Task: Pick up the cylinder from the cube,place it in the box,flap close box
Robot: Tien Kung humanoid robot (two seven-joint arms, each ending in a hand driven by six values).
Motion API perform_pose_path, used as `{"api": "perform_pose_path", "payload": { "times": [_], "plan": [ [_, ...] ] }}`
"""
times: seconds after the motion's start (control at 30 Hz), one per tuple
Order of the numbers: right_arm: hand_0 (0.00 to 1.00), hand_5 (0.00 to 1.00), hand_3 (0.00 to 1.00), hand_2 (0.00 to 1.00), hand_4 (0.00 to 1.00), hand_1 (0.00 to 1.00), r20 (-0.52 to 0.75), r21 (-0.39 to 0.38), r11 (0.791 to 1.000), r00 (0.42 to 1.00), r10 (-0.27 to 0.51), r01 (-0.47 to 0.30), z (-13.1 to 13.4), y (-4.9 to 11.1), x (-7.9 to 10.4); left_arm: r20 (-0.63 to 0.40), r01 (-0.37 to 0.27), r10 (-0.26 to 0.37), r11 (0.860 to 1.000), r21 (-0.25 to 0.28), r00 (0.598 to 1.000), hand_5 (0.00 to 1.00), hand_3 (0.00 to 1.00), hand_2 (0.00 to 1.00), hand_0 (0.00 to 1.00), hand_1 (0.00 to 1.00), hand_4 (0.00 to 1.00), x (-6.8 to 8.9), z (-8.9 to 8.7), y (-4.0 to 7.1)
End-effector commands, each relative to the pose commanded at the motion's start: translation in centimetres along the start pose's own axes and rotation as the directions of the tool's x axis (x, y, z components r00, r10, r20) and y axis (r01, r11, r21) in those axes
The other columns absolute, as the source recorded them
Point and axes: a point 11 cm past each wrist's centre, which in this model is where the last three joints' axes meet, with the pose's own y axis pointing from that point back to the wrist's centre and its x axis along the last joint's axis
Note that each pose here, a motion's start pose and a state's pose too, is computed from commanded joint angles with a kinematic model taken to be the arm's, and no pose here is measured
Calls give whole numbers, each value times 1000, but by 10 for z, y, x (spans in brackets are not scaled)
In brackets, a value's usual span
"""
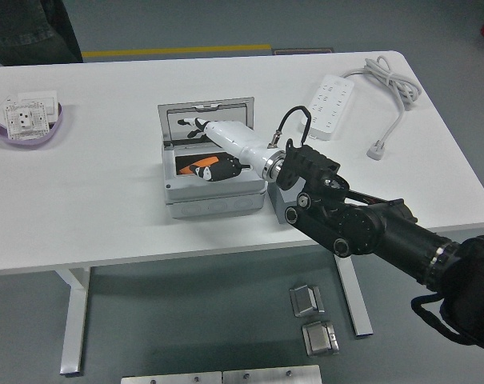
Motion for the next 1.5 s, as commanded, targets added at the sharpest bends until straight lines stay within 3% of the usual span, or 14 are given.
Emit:
{"api": "perform_pose_path", "payload": {
  "times": [0.2, 0.23, 0.33, 0.57, 0.8, 0.83, 0.9, 1.1, 1.5],
  "plan": [
    [733, 185, 945, 797, 694, 715, 69, 66, 998, 998, -1, -4, -27, 4, 0, -6, -3, 3, 1000, 9, 1000, 468, 881, 712, 713, 682, 805, 1, -5, -1],
    [701, 216, 870, 733, 692, 681, 76, 74, 997, 997, -1, -5, -30, 5, 1, -7, -2, 2, 1000, 10, 1000, 466, 881, 710, 713, 683, 805, 1, -6, -1],
    [701, 216, 870, 733, 692, 681, 108, 87, 996, 994, 3, -12, -34, 10, 5, -9, 3, -3, 1000, 10, 1000, 466, 881, 710, 713, 683, 805, -2, -7, -1],
    [691, 217, 853, 718, 693, 671, 195, 52, 997, 980, 45, -57, -17, 28, 21, -17, 11, -11, 1000, 13, 1000, 462, 881, 710, 713, 683, 805, -6, -9, -1],
    [690, 235, 834, 707, 688, 660, 290, -3, 990, 947, 136, -142, 9, 63, 41, -27, 14, -13, 1000, 24, 1000, 459, 881, 710, 713, 683, 805, -7, -16, -2],
    [678, 271, 780, 691, 677, 651, 297, -10, 988, 943, 151, -155, 12, 68, 44, -29, 15, -14, 1000, 24, 999, 460, 881, 710, 713, 682, 805, -7, -17, -2],
    [678, 271, 780, 691, 677, 651, 312, -26, 983, 933, 181, -182, 19, 78, 49, -31, 17, -16, 1000, 26, 999, 460, 881, 710, 713, 682, 805, -8, -18, -2],
    [682, 282, 730, 681, 669, 645, 408, -61, 957, 868, 282, -282, 35, 108, 64, -32, 22, -21, 999, 29, 999, 460, 881, 710, 713, 682, 805, -11, -20, -2],
    [657, 284, 678, 664, 664, 631, 617, -229, 865, 620, 484, -447, 99, 179, 81, -35, 29, -28, 999, 26, 999, 462, 881, 711, 712, 682, 805, -15, -20, -2]
  ]
}}
